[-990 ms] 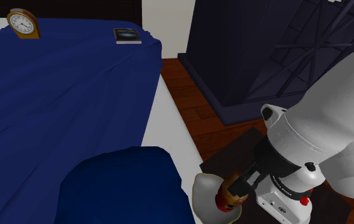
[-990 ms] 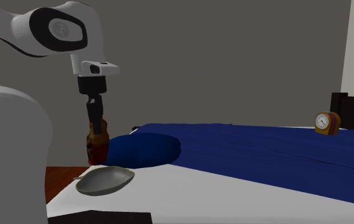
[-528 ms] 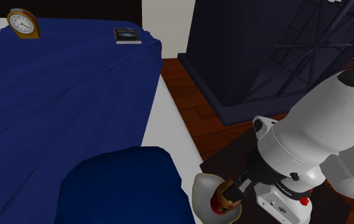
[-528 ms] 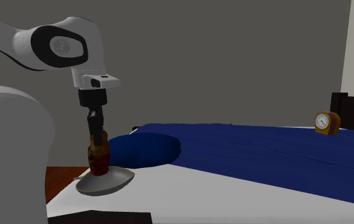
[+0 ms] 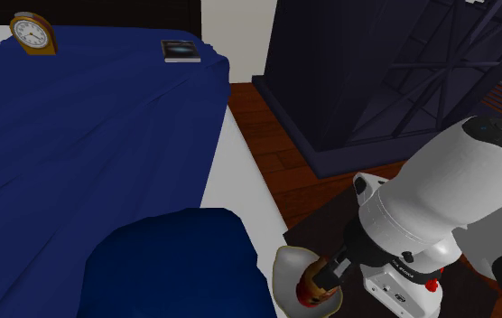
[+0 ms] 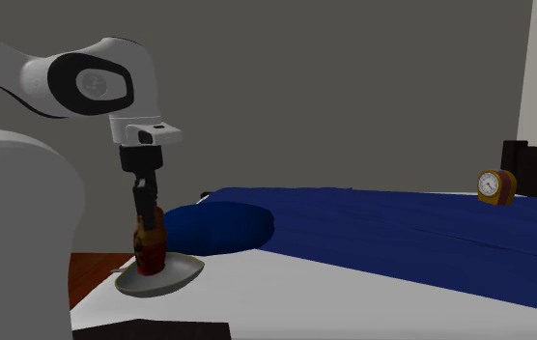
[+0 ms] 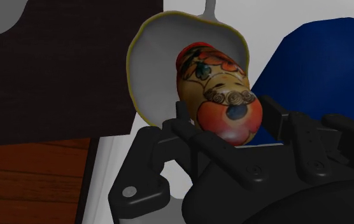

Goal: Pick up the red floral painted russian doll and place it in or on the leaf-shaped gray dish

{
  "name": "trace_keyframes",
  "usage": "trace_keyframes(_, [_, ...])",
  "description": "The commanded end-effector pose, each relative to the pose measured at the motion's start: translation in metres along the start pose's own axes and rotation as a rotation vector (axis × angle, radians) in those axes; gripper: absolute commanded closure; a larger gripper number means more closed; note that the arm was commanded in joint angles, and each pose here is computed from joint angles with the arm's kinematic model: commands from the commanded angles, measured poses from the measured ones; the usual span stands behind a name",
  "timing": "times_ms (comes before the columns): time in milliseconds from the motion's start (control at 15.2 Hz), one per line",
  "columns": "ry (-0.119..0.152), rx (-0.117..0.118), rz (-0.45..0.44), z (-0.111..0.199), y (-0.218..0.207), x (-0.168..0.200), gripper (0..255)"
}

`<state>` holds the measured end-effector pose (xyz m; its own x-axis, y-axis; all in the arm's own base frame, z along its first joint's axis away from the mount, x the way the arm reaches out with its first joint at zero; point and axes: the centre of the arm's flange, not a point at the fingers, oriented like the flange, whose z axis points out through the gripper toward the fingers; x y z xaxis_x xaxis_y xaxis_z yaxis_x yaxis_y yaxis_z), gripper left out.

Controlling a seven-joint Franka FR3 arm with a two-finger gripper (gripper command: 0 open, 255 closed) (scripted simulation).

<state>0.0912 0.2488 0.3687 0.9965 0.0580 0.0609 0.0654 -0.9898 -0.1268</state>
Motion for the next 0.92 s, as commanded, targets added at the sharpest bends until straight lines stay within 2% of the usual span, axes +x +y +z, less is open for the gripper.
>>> trace_keyframes(0, [0.000,0.000,0.000,0.000,0.000,0.000,255])
trace_keyframes(66, [0.000,0.000,0.000,0.000,0.000,0.000,255])
trace_keyframes(132, [0.000,0.000,0.000,0.000,0.000,0.000,0])
trace_keyframes(462, [0.000,0.000,0.000,0.000,0.000,0.000,0])
trace_keyframes(726, [0.000,0.000,0.000,-0.050,0.000,0.000,0])
trace_keyframes(858, [0.000,0.000,0.000,-0.050,0.000,0.000,0])
